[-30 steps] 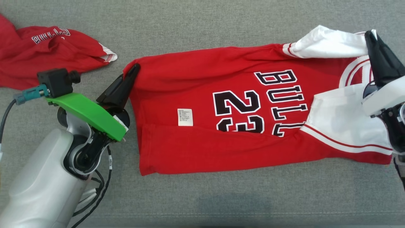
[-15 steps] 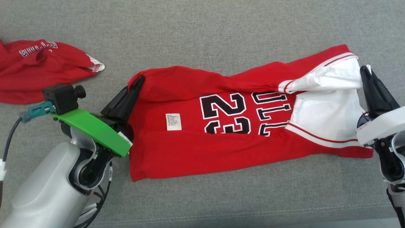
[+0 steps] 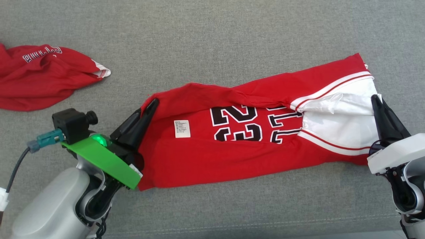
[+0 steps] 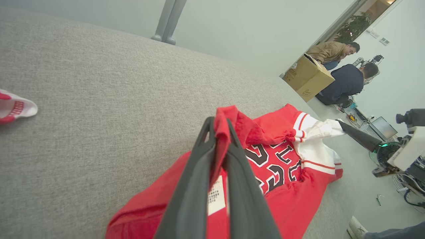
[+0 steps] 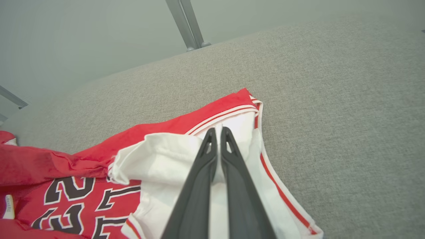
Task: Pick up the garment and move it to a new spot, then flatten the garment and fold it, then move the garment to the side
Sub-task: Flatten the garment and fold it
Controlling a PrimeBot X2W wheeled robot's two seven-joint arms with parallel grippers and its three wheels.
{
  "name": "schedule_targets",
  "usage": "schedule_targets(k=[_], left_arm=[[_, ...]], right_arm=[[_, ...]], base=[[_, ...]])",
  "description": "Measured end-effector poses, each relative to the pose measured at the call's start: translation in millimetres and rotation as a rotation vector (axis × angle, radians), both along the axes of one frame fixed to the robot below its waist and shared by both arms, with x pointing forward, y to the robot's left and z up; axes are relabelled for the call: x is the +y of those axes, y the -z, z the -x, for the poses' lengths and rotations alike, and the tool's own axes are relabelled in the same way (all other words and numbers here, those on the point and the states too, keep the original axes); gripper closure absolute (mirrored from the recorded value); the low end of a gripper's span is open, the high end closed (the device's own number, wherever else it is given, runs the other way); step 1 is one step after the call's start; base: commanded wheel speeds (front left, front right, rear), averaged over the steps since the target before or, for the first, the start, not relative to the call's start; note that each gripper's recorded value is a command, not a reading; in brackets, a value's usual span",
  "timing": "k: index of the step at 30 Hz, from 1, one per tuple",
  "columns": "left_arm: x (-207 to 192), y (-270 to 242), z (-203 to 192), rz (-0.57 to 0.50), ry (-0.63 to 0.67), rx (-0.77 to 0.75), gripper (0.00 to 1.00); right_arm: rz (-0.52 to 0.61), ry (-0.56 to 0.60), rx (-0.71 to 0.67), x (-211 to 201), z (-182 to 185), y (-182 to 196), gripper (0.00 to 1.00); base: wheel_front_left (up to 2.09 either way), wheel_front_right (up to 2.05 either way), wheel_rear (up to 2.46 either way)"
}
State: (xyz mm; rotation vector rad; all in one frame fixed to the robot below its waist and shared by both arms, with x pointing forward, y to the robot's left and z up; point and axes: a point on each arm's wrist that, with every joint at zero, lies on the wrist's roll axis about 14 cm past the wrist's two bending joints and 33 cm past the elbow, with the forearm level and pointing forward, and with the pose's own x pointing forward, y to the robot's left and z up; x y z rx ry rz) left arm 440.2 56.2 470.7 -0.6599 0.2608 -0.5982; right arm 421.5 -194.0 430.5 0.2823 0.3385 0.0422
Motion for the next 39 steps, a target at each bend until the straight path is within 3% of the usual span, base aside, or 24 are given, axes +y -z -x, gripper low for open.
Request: schedule_targets(k=[17, 25, 28, 30, 32, 33, 35, 36, 39], left_arm=[[1.1, 33.5, 40.4, -0.216, 0.166, -0.017, 0.95], [3.8, 42.6, 46.0, -0.265, 0.191, -0.022, 0.79], [8.6, 48.2, 48.0, -0.299, 0.201, -0.020, 0.62], [11.4, 51.4, 48.9, -0.314, 0.201, -0.019, 0.45], [11.5, 54.5, 52.4, -0.335, 0.219, -0.023, 0.09], [11.6, 56.3, 54.8, -0.346, 0.229, -0.023, 0.00], [13.4, 59.1, 57.7, -0.368, 0.244, -0.027, 0.00], [14.6, 61.6, 60.7, -0.387, 0.259, -0.030, 0.00], [19.5, 68.5, 68.7, -0.444, 0.301, -0.039, 0.00]], right_arm=[[0.014, -0.008, 0.048, -1.1, 10.7, 13.3, 1.00], [0.016, -0.001, 0.054, -2.5, 12.7, 16.3, 1.00], [0.023, -0.003, 0.059, -2.5, 14.0, 18.0, 1.00], [0.029, -0.004, 0.061, -2.7, 14.7, 18.8, 0.83], [0.038, -0.008, 0.064, -3.0, 15.5, 19.7, 0.59], [0.040, -0.008, 0.065, -3.3, 15.7, 19.9, 0.52], [0.047, -0.009, 0.066, -4.1, 16.3, 20.4, 0.10], [0.050, -0.009, 0.067, -4.8, 16.6, 20.7, 0.00], [0.056, -0.005, 0.068, -7.1, 17.8, 20.4, 0.00]], base=[[0.00, 0.00, 0.00], [0.00, 0.00, 0.00], [0.00, 0.00, 0.00], [0.00, 0.00, 0.00], [0.00, 0.00, 0.00], [0.00, 0.00, 0.00], [0.00, 0.00, 0.00], [0.00, 0.00, 0.00], [0.00, 0.00, 0.00]])
